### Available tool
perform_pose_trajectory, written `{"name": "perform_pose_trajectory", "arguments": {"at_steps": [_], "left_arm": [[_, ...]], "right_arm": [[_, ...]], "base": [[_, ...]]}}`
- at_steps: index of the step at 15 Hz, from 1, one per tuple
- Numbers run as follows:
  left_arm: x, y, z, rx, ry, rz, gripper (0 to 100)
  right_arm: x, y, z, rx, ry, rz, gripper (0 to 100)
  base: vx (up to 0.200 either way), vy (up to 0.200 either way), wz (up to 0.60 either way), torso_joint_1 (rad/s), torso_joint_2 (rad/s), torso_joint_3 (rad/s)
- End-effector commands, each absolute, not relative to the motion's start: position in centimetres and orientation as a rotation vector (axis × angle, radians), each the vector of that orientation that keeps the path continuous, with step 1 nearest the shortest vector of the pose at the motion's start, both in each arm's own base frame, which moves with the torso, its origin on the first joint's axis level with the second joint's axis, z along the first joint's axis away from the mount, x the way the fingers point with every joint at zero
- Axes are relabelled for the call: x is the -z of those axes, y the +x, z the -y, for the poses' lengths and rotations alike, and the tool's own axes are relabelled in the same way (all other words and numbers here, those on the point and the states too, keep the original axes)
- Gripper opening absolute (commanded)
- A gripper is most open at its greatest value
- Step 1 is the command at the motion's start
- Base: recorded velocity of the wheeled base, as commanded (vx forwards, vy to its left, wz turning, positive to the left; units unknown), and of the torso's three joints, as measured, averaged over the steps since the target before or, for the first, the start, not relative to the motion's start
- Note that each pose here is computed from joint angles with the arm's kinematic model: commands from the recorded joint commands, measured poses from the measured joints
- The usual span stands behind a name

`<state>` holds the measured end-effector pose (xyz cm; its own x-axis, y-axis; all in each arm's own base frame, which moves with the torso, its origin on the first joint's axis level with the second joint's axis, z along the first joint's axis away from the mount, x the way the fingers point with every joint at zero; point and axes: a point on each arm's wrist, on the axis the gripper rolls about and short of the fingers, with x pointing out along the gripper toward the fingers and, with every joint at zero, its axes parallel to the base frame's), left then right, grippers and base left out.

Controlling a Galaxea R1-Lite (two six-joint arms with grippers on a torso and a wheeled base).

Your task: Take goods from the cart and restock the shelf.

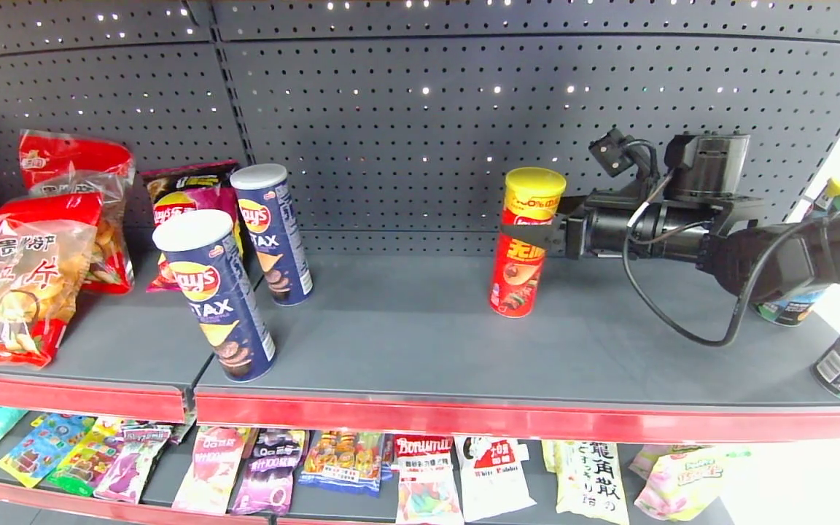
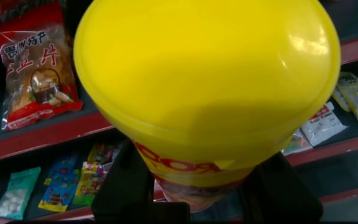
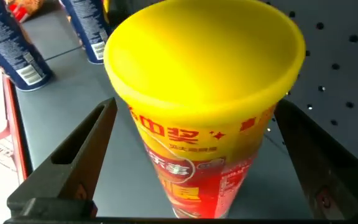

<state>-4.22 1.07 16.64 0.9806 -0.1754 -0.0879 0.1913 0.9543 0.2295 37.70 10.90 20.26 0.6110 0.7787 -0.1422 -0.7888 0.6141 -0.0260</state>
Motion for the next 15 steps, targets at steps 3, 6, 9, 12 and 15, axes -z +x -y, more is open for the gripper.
{"name": "perform_pose_trajectory", "arguments": {"at_steps": [3,6,9,12,15], "left_arm": [[-16.6,-4.3,-1.1,0.185,0.239,-0.063,0],[-16.6,-4.3,-1.1,0.185,0.239,-0.065,0],[-16.4,-4.3,-1.1,0.186,0.242,-0.069,0],[-16.3,-4.2,-1.1,0.185,0.242,-0.072,0],[-16.2,-4.2,-1.1,0.186,0.242,-0.072,0]], "right_arm": [[-20.4,38.5,-11.2,-0.902,-0.094,-0.104,100],[-20.4,38.7,-11.3,-0.897,-0.095,-0.104,100],[-20.2,38.9,-11.5,-0.884,-0.098,-0.106,0],[-20.1,38.0,-12.3,-0.869,-0.099,-0.122,0],[-21.7,36.2,-12.5,-0.821,-0.099,-0.101,0]], "base": [[0.000,0.000,0.00,0.000,0.00,0.000],[0.000,0.000,0.00,0.000,0.00,0.000],[0.000,0.000,0.00,0.000,0.00,0.000],[0.000,0.000,0.00,0.000,0.00,0.000],[0.000,0.000,0.00,0.000,0.00,0.000]]}}
